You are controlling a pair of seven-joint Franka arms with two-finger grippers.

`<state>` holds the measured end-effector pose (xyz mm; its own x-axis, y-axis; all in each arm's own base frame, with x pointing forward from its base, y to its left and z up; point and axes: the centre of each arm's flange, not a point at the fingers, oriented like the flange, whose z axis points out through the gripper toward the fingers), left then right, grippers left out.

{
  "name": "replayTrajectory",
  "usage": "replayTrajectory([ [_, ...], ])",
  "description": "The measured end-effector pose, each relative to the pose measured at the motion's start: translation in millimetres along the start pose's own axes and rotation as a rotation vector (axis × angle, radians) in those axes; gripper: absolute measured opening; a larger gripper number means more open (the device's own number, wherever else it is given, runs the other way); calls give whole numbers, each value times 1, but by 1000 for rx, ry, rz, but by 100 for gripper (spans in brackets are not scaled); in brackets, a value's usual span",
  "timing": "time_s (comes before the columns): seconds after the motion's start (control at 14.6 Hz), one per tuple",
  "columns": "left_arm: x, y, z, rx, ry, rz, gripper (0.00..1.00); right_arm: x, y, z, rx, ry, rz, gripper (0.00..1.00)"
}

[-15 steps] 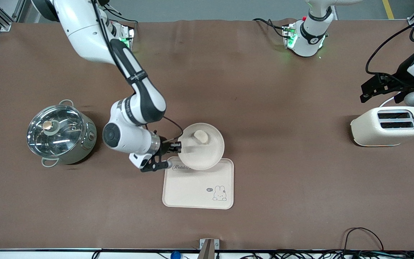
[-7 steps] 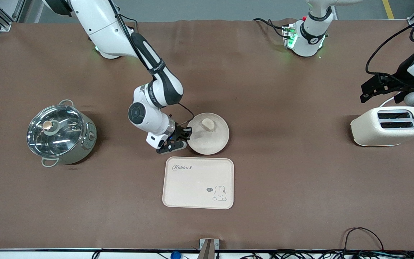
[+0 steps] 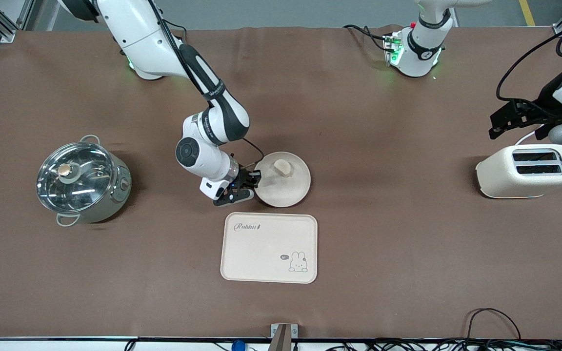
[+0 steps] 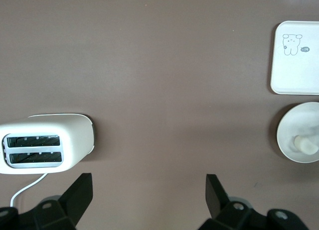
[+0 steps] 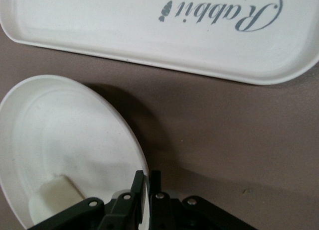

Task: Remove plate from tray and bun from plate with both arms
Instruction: 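Open the right gripper and withdraw while the left gripper reaches the bun, then grasp the bun with the left gripper while the right arm returns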

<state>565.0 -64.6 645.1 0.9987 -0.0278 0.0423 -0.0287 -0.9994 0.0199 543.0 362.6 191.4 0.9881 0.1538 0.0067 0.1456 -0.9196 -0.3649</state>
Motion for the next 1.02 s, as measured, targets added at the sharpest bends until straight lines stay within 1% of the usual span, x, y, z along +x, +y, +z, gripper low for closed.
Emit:
replayTrajectory([
  [0.07,0,0,0,0,-1,0,100,1,3,-2,1,2,6,14],
  [0.14,0,1,1,0,-5,1,100,3,5,-4,1,5,10,22],
  [0.27,-3,10,11,-12,-38,1,100,9,10,-15,4,22,19,44],
  [0.34,-4,24,19,-29,-52,-40,100,15,15,-28,8,35,29,53],
  [0.41,-3,45,29,-44,-59,-101,100,23,23,-48,17,45,44,65],
  [0.48,0,76,43,-55,-63,-162,100,32,35,-74,30,57,64,74],
  [0.61,4,157,86,-79,-65,-253,100,46,66,-138,49,80,96,93],
  [0.68,2,201,111,-85,-62,-282,100,50,85,-172,31,85,92,100],
  [0.75,-4,247,139,-79,-49,-294,100,51,105,-203,-9,78,80,100],
  [0.89,-24,330,200,-67,-16,-314,100,49,136,-254,-91,36,65,100],
  [0.96,-49,391,260,-54,4,-335,100,47,156,-294,-130,7,78,100],
  [1.02,-62,413,290,-42,10,-339,100,45,164,-313,-156,-4,80,100],
])
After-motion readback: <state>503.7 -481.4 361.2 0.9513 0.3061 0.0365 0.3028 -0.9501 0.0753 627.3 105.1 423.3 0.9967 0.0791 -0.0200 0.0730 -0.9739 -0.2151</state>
